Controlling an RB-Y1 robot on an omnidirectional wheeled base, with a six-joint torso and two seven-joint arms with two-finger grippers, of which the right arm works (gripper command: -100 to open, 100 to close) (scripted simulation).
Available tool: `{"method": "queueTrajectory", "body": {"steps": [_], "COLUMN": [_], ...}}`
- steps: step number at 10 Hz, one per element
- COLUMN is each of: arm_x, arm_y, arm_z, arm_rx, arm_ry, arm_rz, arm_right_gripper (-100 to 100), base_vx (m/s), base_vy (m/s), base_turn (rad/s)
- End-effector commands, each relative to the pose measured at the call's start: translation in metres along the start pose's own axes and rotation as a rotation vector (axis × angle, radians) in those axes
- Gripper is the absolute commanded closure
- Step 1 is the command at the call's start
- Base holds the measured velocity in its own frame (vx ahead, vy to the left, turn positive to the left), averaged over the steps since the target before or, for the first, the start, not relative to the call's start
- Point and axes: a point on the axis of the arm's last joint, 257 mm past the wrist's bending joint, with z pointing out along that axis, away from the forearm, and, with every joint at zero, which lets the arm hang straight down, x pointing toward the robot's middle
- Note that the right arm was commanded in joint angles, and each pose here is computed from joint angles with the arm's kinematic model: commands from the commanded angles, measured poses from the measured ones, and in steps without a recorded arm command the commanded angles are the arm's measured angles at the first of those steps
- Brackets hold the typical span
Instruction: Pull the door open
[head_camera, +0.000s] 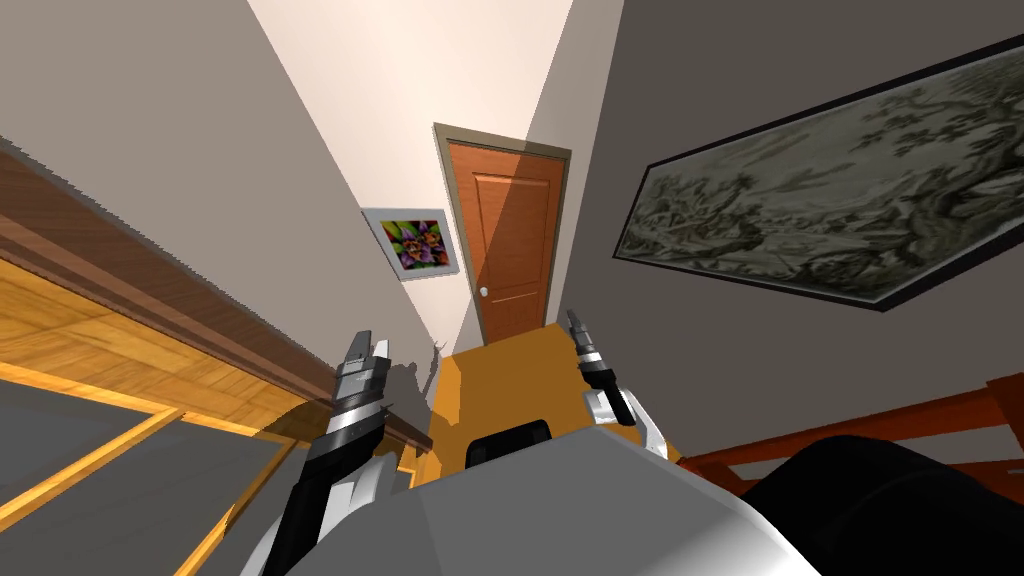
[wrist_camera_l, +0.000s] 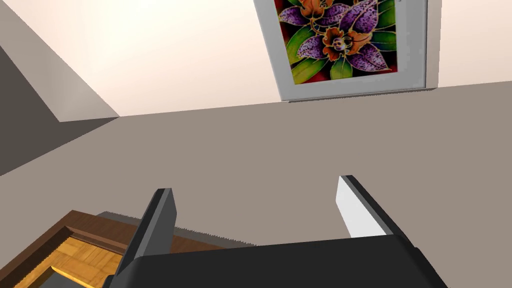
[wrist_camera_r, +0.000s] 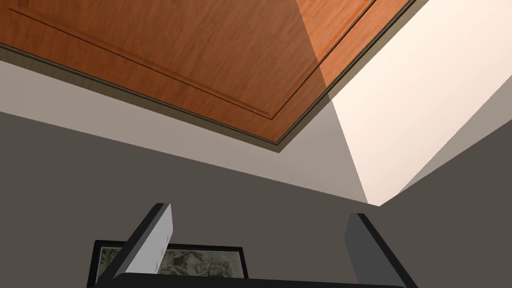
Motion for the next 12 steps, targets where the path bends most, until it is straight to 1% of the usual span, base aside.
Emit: {"method": "queueTrajectory", "body": {"steps": [1,7,12], "arm_x": [0.004,0.018,0.031], "arm_y": [-0.008,-0.041,-0.069], "arm_z": [-0.0023,-0.0101,-0.0186], "arm_rx": [0.009,0.046,0.074], "arm_ry": [0.010,0.053,0.094], "arm_rz": [-0.048,-0.221,-0.362], "arm_right_gripper": [-100,-100,-100], "base_vx": [0.100,0.104,0.108], "base_vy": [0.018,0.026,0.024], "base_turn": [0.089,0.095,0.083]}}
